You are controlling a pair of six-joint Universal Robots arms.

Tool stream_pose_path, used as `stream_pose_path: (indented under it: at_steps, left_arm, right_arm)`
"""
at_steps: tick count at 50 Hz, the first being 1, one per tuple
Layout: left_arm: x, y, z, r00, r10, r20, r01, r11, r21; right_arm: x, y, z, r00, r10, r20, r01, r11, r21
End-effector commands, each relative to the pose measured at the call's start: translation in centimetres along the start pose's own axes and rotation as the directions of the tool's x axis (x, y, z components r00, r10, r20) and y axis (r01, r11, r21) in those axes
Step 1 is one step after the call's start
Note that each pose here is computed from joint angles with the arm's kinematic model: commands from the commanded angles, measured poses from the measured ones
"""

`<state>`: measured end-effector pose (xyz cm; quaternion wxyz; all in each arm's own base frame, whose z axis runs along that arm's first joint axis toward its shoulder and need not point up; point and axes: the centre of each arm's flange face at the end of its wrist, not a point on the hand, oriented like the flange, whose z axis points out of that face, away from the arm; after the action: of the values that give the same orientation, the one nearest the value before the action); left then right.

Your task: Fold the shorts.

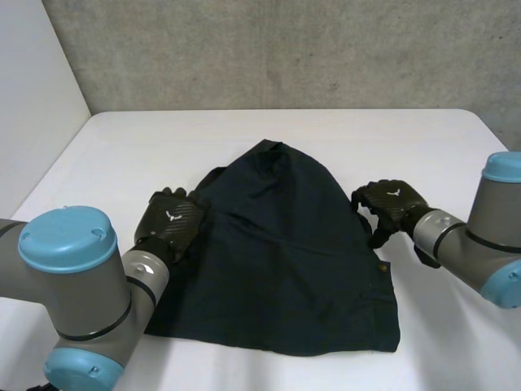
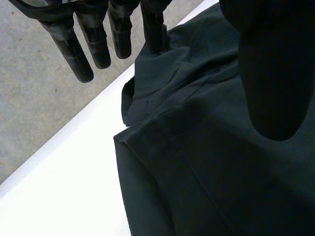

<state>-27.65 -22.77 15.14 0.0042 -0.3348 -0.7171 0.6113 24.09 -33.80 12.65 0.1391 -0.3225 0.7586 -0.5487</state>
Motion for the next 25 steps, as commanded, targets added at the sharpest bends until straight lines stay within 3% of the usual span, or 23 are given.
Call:
stream_pose_path:
  at_steps: [1, 12, 25]
  left_arm:
    - [0.0, 0.0, -0.3, 1.000, -0.001, 0.005, 0.001, 1.000, 0.016]
    - [-0.2, -0.2, -0.5, 1.000, -0.003, 0.013, 0.003, 1.000, 0.026]
    - [-0.3, -0.2, -0.4, 1.000, -0.003, 0.015, 0.003, 1.000, 0.023]
  right_arm:
    - [-1.8, 0.1, 0.8, 0.999, -0.024, 0.040, 0.023, 1.000, 0.007]
    - [-5.2, -2.0, 0.1, 0.992, -0.060, 0.110, 0.053, 0.997, 0.063]
    - [-10.1, -1.6, -0.2, 0.968, -0.096, 0.232, 0.083, 0.994, 0.066]
